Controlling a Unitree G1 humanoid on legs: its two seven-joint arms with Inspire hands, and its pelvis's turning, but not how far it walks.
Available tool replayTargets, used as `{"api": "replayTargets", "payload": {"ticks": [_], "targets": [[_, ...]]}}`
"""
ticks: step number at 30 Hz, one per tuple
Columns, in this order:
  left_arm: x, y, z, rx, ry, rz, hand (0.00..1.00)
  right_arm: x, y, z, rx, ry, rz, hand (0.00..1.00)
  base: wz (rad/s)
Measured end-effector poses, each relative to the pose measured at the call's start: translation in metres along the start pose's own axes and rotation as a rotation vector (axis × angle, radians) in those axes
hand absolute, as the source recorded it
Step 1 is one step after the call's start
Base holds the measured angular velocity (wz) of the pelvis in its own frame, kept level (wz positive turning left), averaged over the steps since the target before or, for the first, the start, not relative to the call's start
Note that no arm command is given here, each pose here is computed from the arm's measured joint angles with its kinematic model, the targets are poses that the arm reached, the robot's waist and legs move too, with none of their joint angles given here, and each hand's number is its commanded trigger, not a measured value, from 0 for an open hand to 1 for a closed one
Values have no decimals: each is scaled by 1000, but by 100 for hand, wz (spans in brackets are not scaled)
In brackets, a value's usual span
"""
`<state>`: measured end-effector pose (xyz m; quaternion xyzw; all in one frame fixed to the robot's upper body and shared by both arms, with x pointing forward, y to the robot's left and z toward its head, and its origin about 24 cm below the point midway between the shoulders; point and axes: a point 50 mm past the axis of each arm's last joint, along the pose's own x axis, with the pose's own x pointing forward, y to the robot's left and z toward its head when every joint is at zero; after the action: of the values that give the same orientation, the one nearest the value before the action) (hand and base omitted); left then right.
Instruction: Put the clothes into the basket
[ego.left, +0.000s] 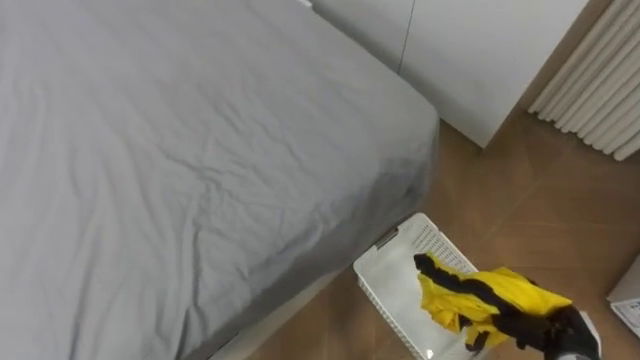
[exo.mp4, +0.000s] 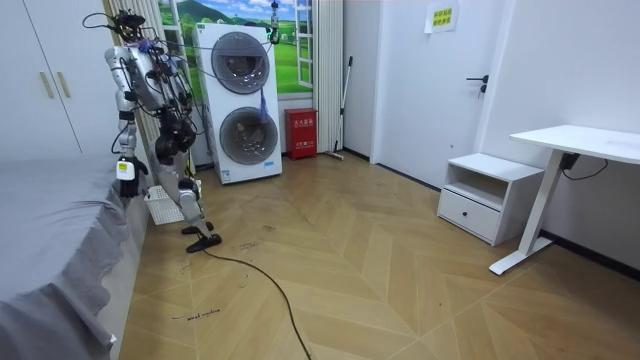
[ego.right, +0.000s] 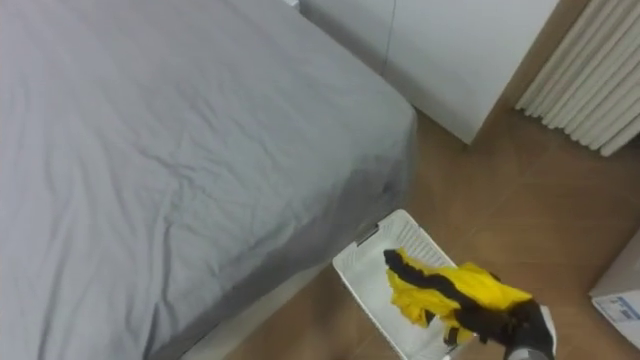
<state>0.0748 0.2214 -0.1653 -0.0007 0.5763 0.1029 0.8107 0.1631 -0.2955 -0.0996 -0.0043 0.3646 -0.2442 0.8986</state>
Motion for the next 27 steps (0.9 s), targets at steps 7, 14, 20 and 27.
{"api": "replayTargets", "payload": {"ticks": [7, 14, 20, 27], "targets": [[1, -5, 9, 30, -37, -16, 0, 5, 6, -4, -23, 24, -7, 0, 23], [2, -11, 13, 60, -48, -39, 0, 1, 11, -22, -17, 89, 20, 0, 12], [3, -14, 23, 63, -72, -44, 0, 0, 11, -31, -29, 132, 28, 0, 12], [3, -15, 28, 65, -83, -46, 0, -1, 12, -35, -45, 144, 40, 0, 5]]}}
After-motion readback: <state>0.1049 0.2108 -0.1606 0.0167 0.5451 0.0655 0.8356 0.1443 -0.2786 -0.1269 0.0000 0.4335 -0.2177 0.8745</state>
